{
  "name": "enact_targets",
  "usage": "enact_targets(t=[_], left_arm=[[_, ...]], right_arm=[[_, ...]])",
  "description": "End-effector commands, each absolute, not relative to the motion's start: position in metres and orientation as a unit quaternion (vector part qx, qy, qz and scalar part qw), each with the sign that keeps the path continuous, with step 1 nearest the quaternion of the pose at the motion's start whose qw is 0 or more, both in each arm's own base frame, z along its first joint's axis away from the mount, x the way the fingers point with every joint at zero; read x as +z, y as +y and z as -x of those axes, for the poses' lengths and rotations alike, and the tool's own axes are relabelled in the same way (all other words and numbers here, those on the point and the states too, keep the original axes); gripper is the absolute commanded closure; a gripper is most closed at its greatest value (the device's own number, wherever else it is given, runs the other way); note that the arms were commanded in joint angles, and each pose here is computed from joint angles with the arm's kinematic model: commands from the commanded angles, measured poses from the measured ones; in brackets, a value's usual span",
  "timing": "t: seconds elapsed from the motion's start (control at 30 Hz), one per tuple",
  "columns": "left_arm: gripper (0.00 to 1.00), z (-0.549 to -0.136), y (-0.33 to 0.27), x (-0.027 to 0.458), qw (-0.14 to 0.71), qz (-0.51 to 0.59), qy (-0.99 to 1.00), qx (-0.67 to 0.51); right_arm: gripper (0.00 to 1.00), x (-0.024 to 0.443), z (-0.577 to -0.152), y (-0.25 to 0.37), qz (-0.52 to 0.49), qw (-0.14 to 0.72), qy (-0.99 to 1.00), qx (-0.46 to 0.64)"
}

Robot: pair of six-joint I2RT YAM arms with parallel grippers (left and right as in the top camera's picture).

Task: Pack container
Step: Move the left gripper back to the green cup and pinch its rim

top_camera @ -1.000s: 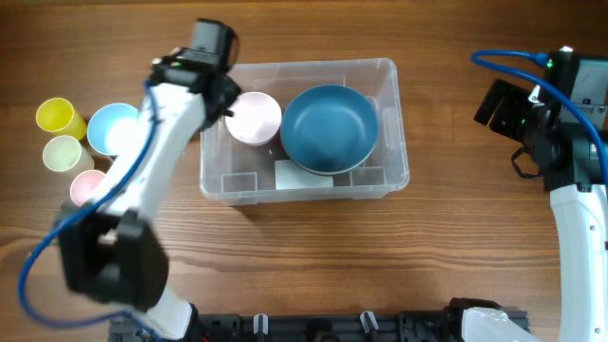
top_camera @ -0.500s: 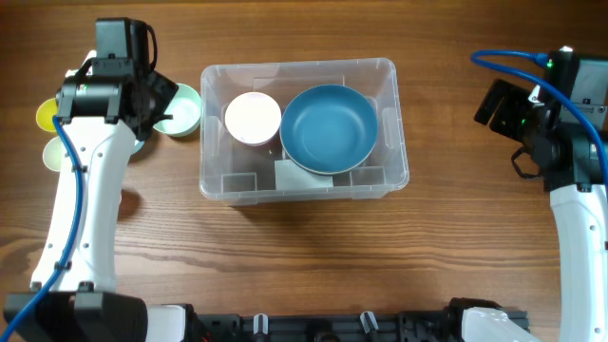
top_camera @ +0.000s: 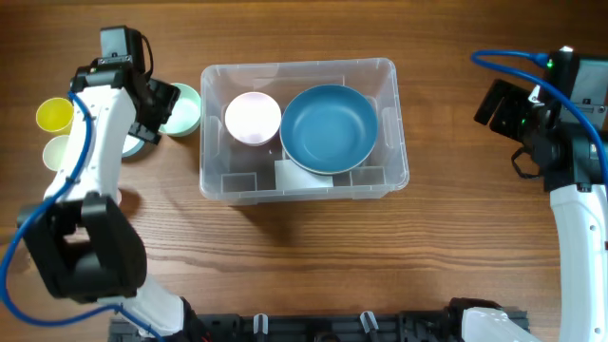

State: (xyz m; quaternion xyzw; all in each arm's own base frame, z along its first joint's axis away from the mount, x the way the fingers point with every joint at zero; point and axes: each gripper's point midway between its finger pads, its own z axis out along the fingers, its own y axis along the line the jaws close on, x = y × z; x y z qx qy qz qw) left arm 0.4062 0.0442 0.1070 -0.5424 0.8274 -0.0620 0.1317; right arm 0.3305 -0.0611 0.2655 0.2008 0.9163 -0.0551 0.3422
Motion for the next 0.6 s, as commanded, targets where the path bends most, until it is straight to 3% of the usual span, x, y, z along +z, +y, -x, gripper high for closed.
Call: enact_targets(t=[0.0,0.23,0.57], left_arm=[[0.31,-0.408,0.042,0.085,0.105,0.553,0.824,-0.069],[0.33,-0.411,0.042,0.051,0.073,0.557,0.825,-0.061],[0.43,-0.413,0.044,0.025,0.055,0.573,0.815,-0.059]], right_arm=[[0.0,0.268,-0.332,-0.065,-0.211,0.345,0.913,-0.061],[0.0,0.268,-0.332,-0.065,-0.211,0.345,0.913,-0.061],[0.0,0.268,-0.332,-0.065,-0.211,0.345,0.913,-0.061]])
